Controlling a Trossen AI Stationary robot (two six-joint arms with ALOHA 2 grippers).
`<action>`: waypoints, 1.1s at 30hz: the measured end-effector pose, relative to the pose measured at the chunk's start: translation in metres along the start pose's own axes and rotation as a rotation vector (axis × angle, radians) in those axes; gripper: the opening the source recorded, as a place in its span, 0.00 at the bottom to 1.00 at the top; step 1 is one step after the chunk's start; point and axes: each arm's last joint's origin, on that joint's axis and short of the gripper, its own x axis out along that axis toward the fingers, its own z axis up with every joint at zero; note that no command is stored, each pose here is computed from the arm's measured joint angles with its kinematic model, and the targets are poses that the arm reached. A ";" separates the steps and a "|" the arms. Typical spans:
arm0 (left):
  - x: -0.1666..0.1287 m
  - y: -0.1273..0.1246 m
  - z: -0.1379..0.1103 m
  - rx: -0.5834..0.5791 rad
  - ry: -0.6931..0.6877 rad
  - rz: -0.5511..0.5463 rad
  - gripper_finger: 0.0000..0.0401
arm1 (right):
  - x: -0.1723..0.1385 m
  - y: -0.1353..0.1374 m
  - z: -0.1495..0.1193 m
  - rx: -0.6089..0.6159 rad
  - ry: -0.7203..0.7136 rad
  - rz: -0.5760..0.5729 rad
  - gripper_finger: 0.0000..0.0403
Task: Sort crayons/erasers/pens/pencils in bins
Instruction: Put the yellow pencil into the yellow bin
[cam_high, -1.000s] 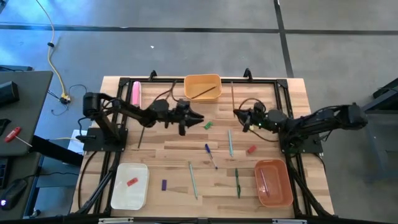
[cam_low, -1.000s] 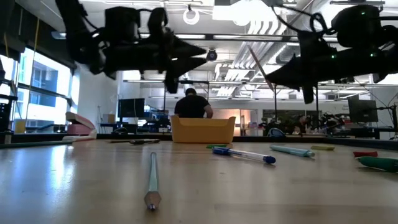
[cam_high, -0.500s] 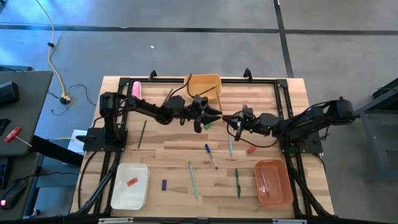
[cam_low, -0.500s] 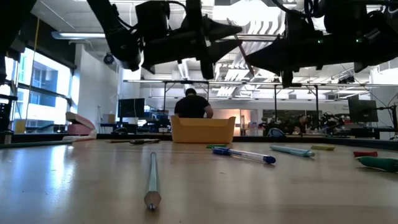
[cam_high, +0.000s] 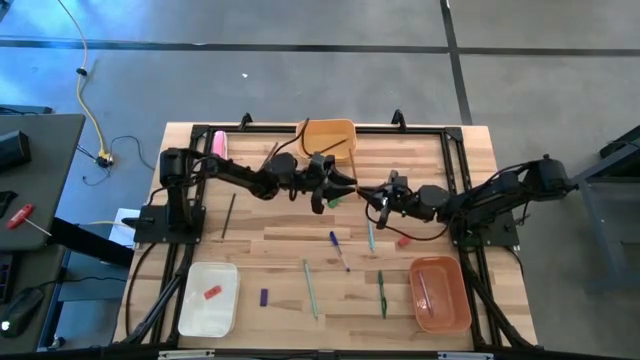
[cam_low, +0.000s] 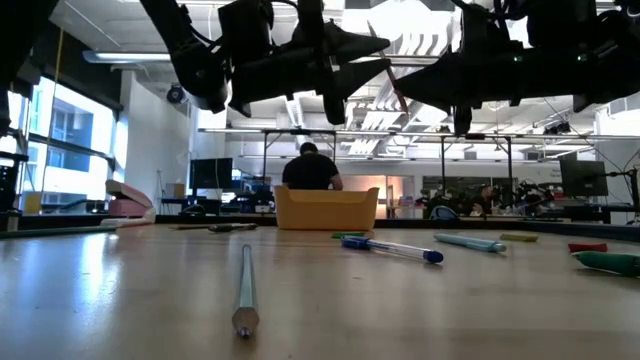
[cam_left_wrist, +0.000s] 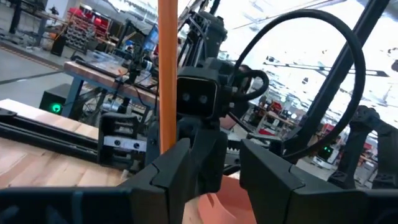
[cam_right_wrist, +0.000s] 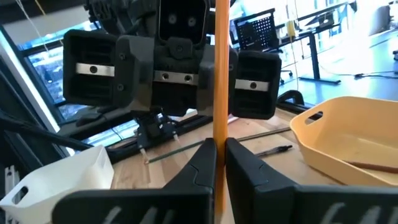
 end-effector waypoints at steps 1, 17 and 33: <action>0.000 0.001 0.001 -0.002 0.000 0.002 0.33 | 0.000 0.000 0.001 0.002 -0.006 -0.001 0.01; -0.006 0.013 0.008 0.050 -0.025 0.032 0.33 | 0.000 0.001 0.002 0.008 -0.020 0.013 0.01; 0.010 0.007 0.023 0.126 -0.048 -0.002 0.17 | 0.000 0.002 0.002 0.007 -0.010 0.047 0.01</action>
